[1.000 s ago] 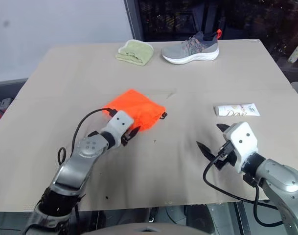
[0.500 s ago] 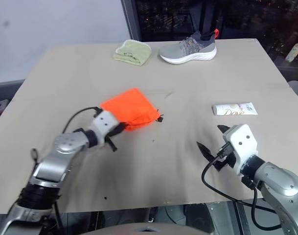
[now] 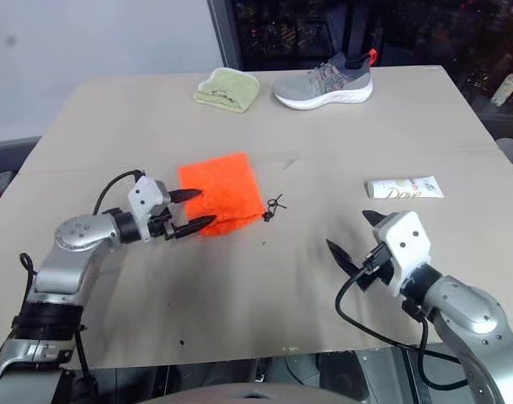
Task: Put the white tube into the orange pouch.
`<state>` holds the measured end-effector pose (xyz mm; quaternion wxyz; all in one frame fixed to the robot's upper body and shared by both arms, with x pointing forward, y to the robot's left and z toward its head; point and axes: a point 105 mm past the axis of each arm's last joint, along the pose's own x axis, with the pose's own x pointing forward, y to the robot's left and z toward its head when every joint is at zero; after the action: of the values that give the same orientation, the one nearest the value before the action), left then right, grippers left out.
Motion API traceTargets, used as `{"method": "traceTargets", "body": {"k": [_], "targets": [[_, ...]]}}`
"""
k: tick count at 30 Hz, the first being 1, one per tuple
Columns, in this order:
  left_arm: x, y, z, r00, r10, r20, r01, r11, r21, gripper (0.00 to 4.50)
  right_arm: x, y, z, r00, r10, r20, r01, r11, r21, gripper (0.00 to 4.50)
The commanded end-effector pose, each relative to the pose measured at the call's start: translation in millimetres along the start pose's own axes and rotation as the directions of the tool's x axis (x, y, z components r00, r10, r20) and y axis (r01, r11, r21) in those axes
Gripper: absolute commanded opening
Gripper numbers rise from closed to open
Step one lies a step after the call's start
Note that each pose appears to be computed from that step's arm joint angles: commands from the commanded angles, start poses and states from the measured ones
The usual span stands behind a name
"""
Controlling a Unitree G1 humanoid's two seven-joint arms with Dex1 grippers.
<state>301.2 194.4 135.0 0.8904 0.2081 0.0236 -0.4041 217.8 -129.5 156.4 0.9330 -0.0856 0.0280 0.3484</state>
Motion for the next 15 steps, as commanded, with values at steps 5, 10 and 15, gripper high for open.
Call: {"method": "traceTargets", "body": {"k": [5, 10, 15], "targets": [[-10, -26, 21, 0.996, 0.089, -0.021, -0.088, 0.995, 0.051, 3.39, 0, 29, 24, 0.971, 0.215, 0.102, -0.209, 0.976, -0.068, 4.50], [-2, -19, 12, 0.969, 0.223, -0.103, -0.215, 0.973, 0.080, 3.39, -3, 28, 34, 0.951, 0.291, 0.102, -0.275, 0.950, -0.145, 4.50], [4, -26, 6, 0.962, 0.244, -0.122, -0.234, 0.968, 0.095, 3.39, -2, 23, 39, 0.949, 0.299, 0.098, -0.279, 0.943, -0.182, 4.50]]}}
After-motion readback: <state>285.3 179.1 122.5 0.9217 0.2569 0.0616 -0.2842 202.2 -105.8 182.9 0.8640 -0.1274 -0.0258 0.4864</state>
